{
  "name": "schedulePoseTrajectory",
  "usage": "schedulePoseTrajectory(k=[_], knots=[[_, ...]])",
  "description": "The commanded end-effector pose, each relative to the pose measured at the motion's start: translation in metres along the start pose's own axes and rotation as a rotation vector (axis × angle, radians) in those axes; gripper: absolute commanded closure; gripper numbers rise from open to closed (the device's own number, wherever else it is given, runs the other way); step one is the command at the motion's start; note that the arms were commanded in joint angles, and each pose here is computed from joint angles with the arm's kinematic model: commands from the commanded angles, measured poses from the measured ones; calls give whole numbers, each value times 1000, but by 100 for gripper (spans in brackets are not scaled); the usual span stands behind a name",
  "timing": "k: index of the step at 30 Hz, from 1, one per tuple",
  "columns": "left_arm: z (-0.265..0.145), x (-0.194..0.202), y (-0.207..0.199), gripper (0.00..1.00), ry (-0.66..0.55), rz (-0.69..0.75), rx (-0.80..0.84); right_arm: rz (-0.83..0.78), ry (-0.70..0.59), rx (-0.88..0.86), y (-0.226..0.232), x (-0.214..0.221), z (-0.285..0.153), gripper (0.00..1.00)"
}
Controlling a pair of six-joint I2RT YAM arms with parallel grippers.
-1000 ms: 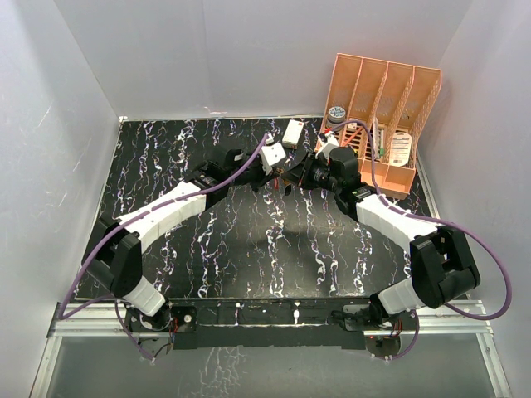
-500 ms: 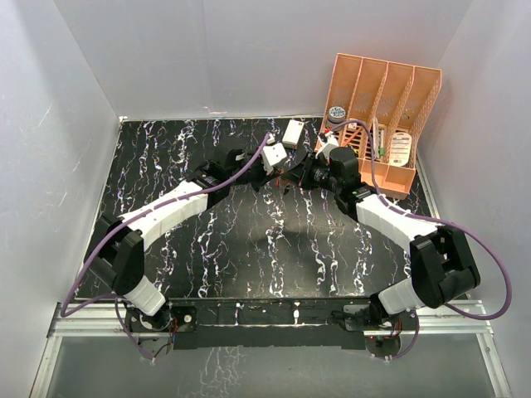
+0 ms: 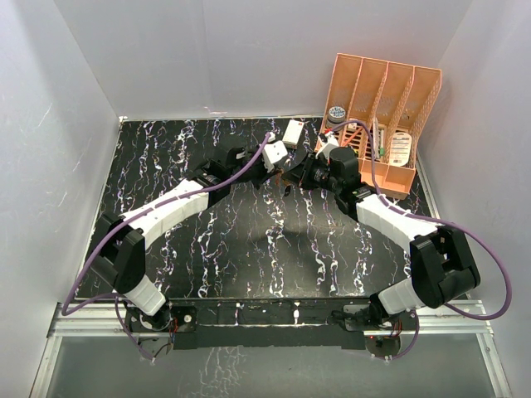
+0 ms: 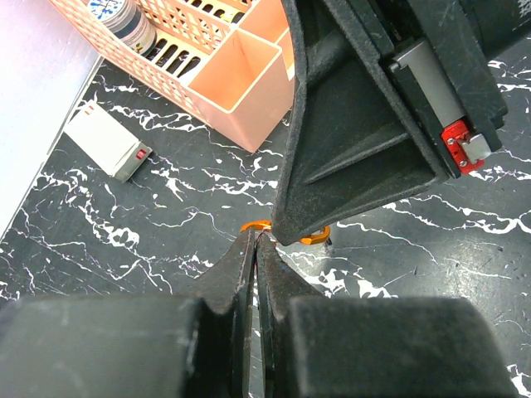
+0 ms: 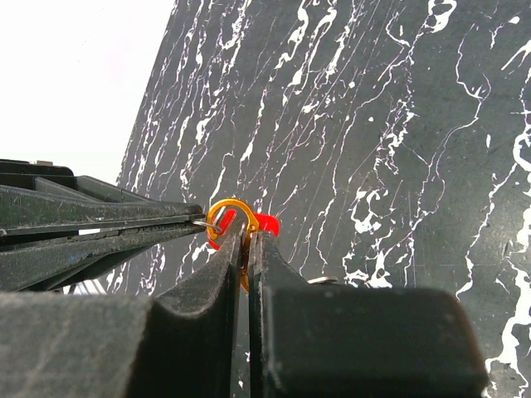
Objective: Put the keys on the keyring
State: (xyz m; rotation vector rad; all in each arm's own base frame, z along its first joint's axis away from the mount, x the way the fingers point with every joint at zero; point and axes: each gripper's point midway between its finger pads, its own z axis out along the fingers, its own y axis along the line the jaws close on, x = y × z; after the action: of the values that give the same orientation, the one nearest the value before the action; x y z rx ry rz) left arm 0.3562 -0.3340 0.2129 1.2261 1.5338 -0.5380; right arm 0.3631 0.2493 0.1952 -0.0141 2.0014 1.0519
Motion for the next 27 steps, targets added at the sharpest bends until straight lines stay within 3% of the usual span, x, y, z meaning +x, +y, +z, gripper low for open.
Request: schedulePoseTrajectory(k=[1, 27], knots=[[-1, -20, 12, 100, -46, 40, -26, -39, -60, -52, 19, -24, -1, 100], [2, -16, 30, 100, -52, 29, -44, -62, -60, -74, 23, -22, -6, 100]])
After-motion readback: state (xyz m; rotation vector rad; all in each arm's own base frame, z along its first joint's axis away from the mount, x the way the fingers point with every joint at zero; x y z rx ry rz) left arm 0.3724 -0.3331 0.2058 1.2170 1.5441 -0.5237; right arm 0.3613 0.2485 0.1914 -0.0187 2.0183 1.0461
